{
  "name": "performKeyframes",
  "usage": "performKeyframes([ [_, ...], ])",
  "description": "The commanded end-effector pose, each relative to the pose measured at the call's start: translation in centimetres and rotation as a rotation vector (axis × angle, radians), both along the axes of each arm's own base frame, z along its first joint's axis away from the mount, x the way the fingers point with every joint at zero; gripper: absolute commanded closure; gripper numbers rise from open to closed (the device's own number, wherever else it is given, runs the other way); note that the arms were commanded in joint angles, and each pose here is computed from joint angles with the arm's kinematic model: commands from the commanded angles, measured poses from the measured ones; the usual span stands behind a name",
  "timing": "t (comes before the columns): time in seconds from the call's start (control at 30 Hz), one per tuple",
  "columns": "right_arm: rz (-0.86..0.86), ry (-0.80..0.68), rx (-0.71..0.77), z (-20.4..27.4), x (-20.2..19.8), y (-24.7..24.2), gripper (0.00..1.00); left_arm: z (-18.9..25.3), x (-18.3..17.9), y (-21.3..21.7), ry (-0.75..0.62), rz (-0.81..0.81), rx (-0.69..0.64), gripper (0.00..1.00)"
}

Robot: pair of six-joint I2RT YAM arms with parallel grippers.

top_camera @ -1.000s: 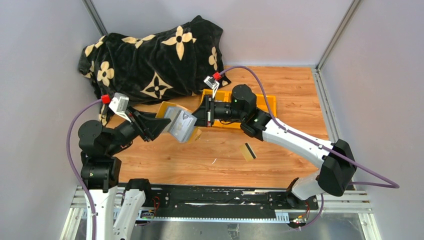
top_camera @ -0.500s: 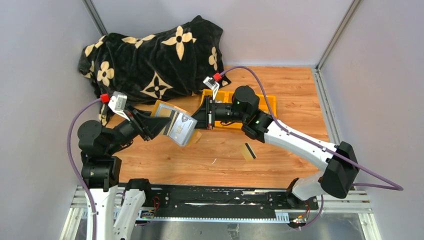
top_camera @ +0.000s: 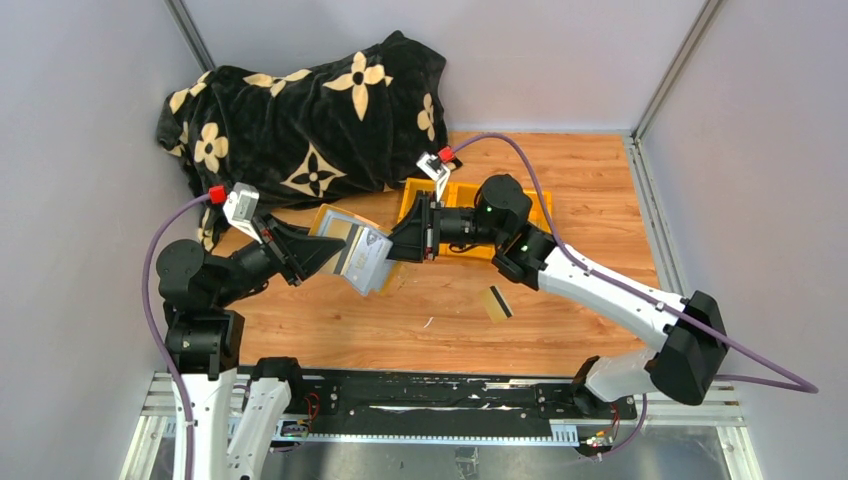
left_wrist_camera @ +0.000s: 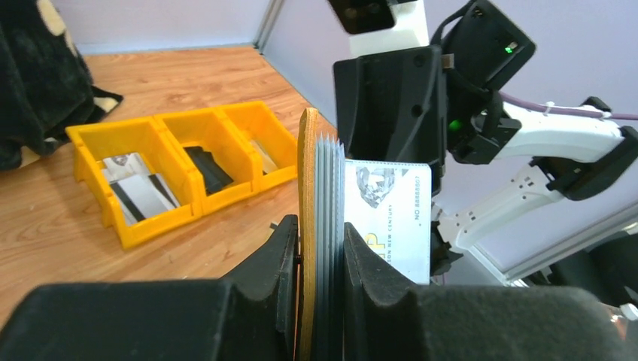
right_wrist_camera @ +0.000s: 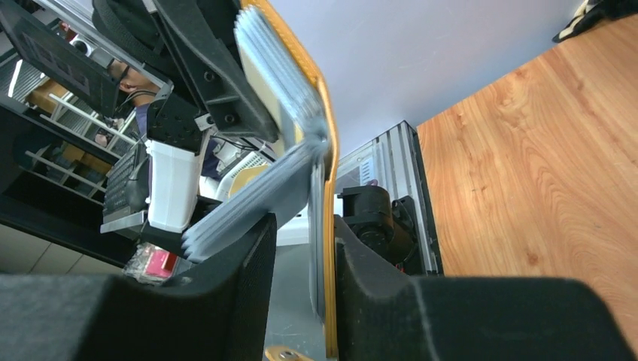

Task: Take the credit cards out of the card holder
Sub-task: Remove the credit card from the card holder.

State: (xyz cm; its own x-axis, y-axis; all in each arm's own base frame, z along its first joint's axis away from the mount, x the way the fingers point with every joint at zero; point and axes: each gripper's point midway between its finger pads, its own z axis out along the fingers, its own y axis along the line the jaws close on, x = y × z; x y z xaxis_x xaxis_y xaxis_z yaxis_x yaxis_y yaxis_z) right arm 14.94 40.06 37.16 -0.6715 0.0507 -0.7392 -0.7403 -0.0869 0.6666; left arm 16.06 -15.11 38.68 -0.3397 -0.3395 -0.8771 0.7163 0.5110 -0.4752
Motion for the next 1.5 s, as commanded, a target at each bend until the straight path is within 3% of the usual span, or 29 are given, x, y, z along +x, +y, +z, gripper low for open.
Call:
performKeyframes([
  [0.0, -0.002, -0.069, 0.052, 2.1, 0.0, -1.7, 0.60, 1.0, 0.2, 1.1, -0.070, 0.100, 0.040, 1.00],
  [0.13, -0.106, -0.070, -0.041, 1.1, 2.4, -3.8, 0.45, 1.5, -0.3, 0.9, -0.098, 0.087, 0.052, 1.00],
  [0.27, -0.279, -0.140, -0.148, 1.2, 5.1, -6.1, 0.40, 1.5, -0.4, 0.9, -0.095, 0.082, 0.052, 1.00],
  [0.37, -0.362, -0.183, -0.120, 3.1, 6.0, -7.2, 0.38, 1.4, -0.4, 0.7, -0.082, 0.071, 0.037, 1.00],
  [0.53, -0.221, -0.201, -0.007, 4.6, 4.1, -5.9, 0.25, 2.0, -1.0, -0.1, -0.061, 0.002, -0.018, 1.00],
  [0.8, -0.062, -0.297, 0.010, 3.6, 2.1, -1.2, 0.23, 1.9, -1.4, -0.8, 0.008, -0.073, -0.079, 1.00],
  [1.0, 0.108, -0.247, 0.098, 3.6, -0.3, -0.2, 0.22, 2.2, -1.7, -0.9, 0.004, -0.086, -0.078, 1.00],
  [1.07, 0.140, -0.233, 0.108, 3.3, -0.8, -0.3, 0.29, 2.0, -1.7, -0.9, 0.007, -0.085, -0.073, 1.00],
  [1.17, 0.170, -0.202, 0.104, 3.0, -1.2, -0.2, 0.57, 1.7, -1.4, -0.9, 0.020, -0.078, -0.077, 1.00],
  [1.27, 0.196, -0.172, 0.089, 2.5, -1.3, -0.1, 0.84, 1.5, -1.2, -0.9, 0.036, -0.079, -0.090, 0.82],
  [1.33, 0.204, -0.167, 0.081, 2.2, -1.4, -0.1, 0.94, 1.4, -1.2, -0.9, 0.046, -0.085, -0.094, 0.63],
  [1.47, 0.190, -0.172, 0.076, 1.8, -1.3, -0.2, 1.00, 0.9, -1.5, -1.1, 0.068, -0.106, -0.097, 0.60],
])
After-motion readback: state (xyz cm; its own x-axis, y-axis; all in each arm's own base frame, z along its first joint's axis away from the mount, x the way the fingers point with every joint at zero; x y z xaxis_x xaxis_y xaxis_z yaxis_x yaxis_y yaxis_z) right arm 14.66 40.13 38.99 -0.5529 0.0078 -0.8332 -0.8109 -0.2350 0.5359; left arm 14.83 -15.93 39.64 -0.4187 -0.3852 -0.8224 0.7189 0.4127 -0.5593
